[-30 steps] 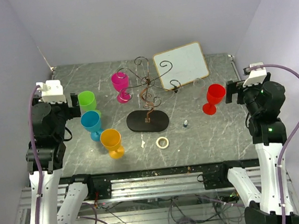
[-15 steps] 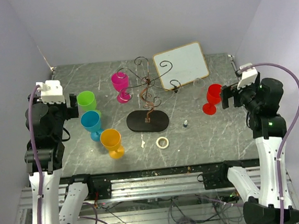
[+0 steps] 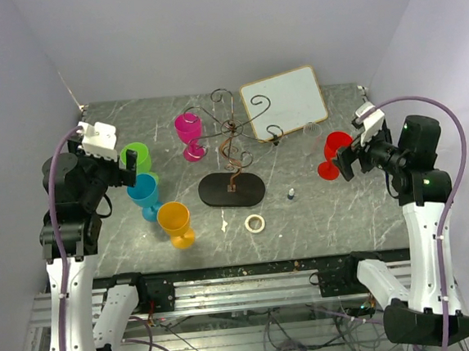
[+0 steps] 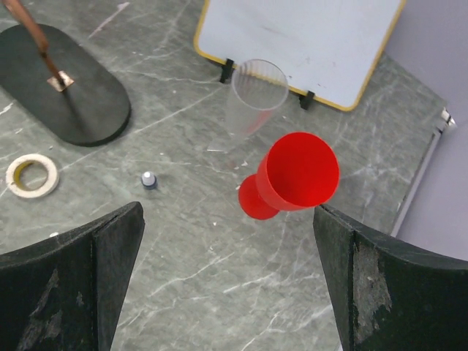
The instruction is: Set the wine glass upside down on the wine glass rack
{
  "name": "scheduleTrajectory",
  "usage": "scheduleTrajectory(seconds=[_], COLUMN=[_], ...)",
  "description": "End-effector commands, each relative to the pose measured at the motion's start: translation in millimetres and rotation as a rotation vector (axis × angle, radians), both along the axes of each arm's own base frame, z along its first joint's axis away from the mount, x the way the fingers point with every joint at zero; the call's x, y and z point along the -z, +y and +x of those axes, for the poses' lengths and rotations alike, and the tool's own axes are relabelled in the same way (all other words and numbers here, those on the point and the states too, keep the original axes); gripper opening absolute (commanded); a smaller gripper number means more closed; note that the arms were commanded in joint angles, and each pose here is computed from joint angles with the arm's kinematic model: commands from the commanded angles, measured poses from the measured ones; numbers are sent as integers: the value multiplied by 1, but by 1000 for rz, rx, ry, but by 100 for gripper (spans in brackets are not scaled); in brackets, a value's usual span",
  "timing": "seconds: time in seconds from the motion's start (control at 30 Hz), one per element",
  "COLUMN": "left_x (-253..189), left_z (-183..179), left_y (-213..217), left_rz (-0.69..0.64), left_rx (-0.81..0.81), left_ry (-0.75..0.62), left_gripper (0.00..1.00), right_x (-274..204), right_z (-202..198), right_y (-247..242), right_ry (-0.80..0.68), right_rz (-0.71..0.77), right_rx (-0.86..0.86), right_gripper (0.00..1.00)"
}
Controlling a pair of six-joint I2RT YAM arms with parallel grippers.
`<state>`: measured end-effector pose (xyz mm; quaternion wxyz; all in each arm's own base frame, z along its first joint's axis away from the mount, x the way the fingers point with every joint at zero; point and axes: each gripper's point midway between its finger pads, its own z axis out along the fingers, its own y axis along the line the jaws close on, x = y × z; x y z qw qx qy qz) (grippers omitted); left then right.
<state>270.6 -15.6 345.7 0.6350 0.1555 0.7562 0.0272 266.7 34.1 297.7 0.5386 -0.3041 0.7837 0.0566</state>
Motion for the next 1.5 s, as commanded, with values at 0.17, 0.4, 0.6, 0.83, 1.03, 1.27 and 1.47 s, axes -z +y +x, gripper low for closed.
scheduleTrajectory(seconds=[0.17,0.4,0.6,0.83,1.03,1.27,1.47], left_x=[16,27,30,26,24,21,17], left_z=[1,6,15,20,21,17,12], left_y=[-26,-35,-35,-32,-33,-36,-35], left_rz=[-82,-127,-127,-111,-107,-113,-104], left_rx=[132,168,172,161,174,188,188], left_ry=[48,91,100,94,86,76,59], left_gripper=[96,92,87,84,83,82,82], right_x=[-7,3,22,24,45,58,63], right_z=[-11,25,62,104,131,149,154], right_y=[36,12,0,2,20,18,20], right_ry=[-6,22,69,102,157,145,162], right_rz=[85,111,122,203,147,63,54], right_rx=[-164,41,126,194,253,332,327], right_gripper=[100,99,89,66,55,45,42])
